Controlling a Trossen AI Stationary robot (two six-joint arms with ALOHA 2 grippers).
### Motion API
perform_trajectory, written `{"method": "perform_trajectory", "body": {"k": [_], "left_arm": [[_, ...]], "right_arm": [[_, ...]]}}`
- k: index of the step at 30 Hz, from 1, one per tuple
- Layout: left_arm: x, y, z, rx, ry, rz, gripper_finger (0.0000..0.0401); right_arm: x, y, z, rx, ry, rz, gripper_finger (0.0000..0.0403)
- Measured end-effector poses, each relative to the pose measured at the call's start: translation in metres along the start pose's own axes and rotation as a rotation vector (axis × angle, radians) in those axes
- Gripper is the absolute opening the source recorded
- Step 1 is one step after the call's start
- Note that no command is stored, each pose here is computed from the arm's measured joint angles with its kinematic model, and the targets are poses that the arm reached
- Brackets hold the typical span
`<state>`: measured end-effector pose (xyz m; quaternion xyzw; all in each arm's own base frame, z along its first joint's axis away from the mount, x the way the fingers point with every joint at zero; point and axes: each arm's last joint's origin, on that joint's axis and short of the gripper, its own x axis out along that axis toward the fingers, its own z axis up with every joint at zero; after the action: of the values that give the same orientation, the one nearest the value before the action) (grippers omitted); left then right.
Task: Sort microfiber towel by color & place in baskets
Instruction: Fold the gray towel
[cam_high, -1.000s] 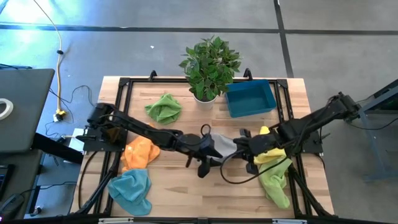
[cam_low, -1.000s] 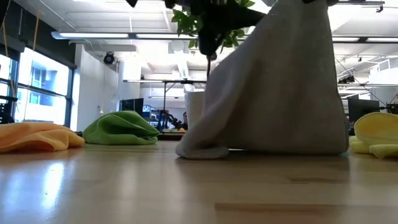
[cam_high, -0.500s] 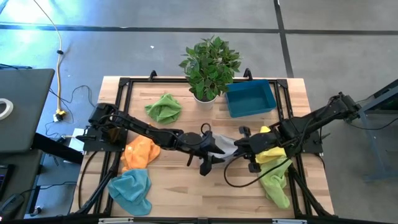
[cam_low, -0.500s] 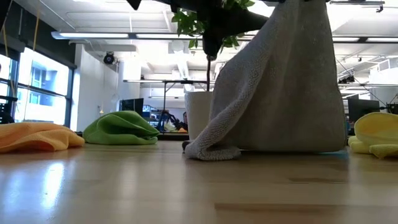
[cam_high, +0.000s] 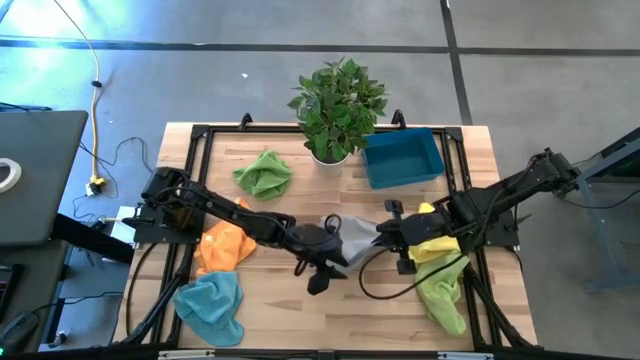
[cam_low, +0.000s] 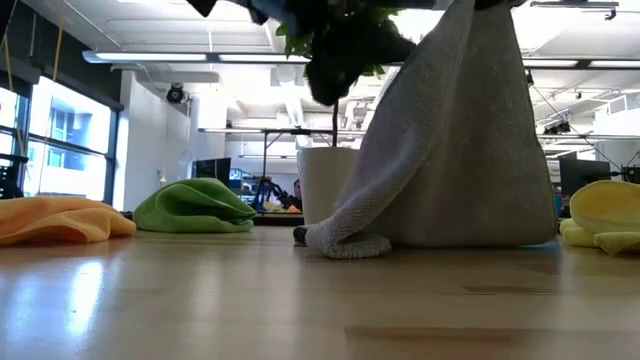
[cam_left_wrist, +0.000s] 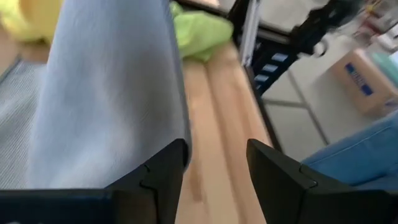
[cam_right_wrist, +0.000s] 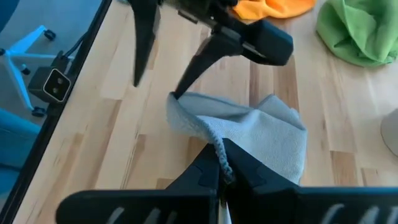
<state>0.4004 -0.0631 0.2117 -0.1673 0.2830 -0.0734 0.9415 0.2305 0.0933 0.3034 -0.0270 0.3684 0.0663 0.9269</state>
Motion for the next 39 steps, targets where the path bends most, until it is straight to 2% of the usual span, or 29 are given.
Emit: {"method": "perform_trajectory", "body": {"k": [3, 11, 24, 34, 39], "left_arm": [[0.000, 0.002, -0.005, -0.003, 0.038, 0.058, 0.0165], [-0.002, 0.006, -0.017, -0.013, 0.158, 0.108, 0.0165], [-0.003, -0.001, -0.029, 0.022, 0.263, 0.110, 0.0165], [-0.006, -0.002, -0.040, 0.044, 0.293, 0.327, 0.0163], [-0.007, -0.002, -0.040, 0.063, 0.270, 0.392, 0.0140]], "right_arm": [[0.000, 0.000, 0.002, 0.003, -0.017, 0.003, 0.0000], [0.000, 0.001, 0.004, 0.008, -0.044, 0.008, 0.0000], [-0.001, 0.000, 0.011, 0.024, -0.118, -0.047, 0.0000], [-0.001, -0.001, 0.013, 0.072, -0.144, -0.070, 0.0000], [-0.001, -0.001, 0.013, 0.079, -0.144, -0.070, 0.0000]]}}
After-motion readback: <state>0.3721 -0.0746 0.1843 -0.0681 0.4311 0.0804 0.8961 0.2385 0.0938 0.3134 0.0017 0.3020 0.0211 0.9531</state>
